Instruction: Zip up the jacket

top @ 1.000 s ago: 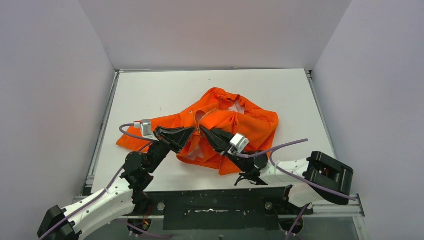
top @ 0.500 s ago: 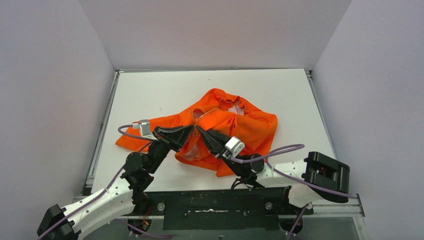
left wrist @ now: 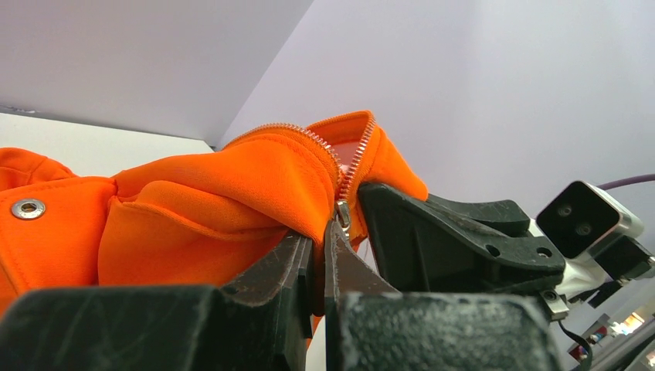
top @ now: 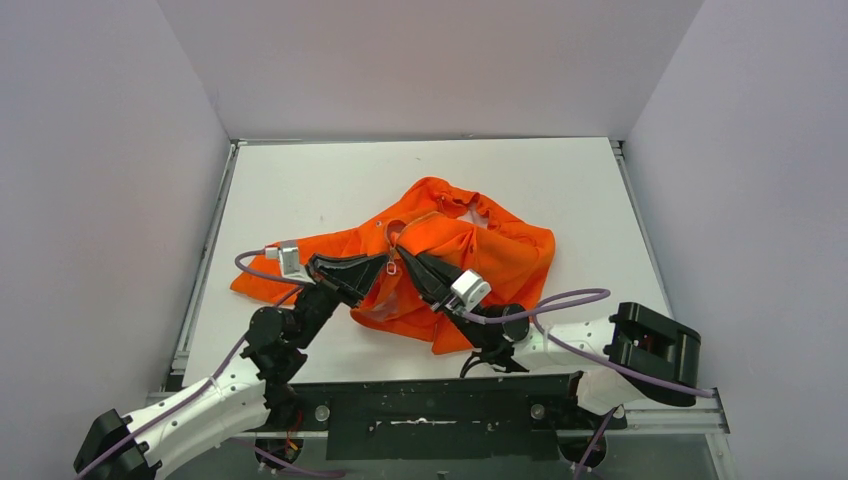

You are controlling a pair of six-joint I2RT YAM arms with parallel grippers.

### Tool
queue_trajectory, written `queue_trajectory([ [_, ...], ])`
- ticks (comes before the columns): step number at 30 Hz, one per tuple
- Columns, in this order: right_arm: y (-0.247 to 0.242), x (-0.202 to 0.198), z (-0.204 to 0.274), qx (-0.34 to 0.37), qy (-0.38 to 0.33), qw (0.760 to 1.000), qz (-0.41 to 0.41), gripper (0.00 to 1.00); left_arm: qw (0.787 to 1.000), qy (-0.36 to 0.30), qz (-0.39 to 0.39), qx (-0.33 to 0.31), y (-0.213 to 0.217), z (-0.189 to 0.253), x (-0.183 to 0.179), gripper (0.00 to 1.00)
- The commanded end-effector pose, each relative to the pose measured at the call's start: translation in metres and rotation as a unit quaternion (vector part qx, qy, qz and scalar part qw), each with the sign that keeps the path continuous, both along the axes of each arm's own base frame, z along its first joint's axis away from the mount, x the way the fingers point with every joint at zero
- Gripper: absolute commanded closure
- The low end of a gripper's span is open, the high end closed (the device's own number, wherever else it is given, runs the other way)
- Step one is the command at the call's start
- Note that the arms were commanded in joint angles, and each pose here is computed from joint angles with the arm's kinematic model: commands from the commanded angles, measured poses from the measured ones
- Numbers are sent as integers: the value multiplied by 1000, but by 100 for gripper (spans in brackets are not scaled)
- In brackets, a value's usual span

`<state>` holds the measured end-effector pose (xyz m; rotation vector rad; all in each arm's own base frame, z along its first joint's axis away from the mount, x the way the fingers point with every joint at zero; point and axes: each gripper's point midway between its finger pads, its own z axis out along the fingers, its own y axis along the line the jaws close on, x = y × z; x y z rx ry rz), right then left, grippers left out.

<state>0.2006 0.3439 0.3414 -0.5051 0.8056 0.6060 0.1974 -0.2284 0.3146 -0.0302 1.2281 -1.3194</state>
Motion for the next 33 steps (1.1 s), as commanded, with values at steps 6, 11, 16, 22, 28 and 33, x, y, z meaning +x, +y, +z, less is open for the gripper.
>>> queue_trajectory([
  [6,-40,-10,69,115,-72,991,6,100,995,-56,-84,-27,-10,25,-35,100],
  [11,-38,-16,67,114,-83,989,31,100,994,-46,-93,-28,-13,23,-35,100],
  [16,-36,-17,65,115,-79,989,41,100,994,-44,-99,-30,-15,23,-35,100],
  [22,-42,-21,78,131,-88,987,42,100,995,-29,-92,-15,-18,14,-30,100],
  [28,-55,-22,91,151,-91,984,29,100,996,-11,-86,2,-21,5,-24,100],
  [33,-62,-14,87,156,-61,986,12,100,996,14,-91,18,-26,-5,-21,100],
])
